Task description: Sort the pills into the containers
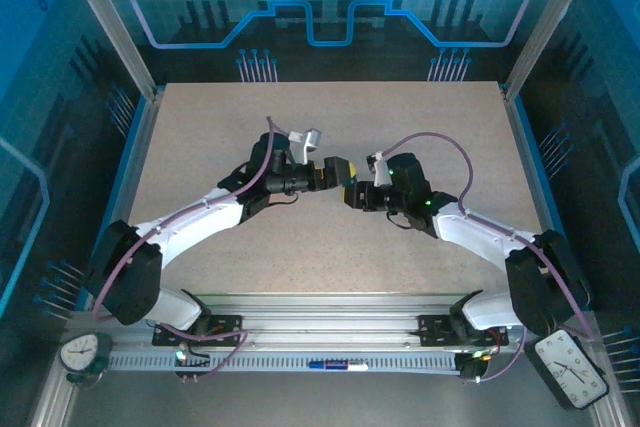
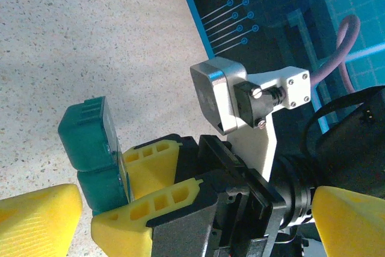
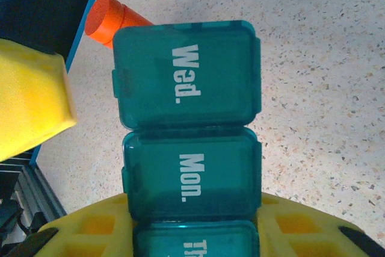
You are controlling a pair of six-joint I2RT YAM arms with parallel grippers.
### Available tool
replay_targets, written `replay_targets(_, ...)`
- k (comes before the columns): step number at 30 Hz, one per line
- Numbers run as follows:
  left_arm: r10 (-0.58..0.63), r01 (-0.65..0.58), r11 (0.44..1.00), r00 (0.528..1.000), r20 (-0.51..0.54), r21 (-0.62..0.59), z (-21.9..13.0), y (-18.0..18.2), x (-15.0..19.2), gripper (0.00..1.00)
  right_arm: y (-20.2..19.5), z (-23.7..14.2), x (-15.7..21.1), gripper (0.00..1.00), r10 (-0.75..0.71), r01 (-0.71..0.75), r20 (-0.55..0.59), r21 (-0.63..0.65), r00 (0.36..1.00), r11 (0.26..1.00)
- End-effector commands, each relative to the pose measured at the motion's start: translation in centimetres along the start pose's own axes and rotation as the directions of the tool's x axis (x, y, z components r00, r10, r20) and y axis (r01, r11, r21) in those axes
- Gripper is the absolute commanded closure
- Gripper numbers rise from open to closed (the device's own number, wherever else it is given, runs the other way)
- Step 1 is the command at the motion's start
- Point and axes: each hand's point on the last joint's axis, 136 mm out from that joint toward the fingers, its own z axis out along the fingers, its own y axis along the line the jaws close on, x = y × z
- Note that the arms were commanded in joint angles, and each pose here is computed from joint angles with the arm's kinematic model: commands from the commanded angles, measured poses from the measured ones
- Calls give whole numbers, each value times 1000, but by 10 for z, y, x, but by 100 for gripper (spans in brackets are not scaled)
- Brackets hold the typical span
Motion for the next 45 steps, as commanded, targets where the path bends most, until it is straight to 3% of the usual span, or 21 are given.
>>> replay_targets(1,-3,3,1000,1000,-12,28,6,-8,2,1,12,2,-10,72,-12,13,31,-27,999,1000)
replay_targets(45,29,-29,1000,1000,2,10,16,-15,-3,1,7,6,5,74,15,-14,16,-36,1000,999)
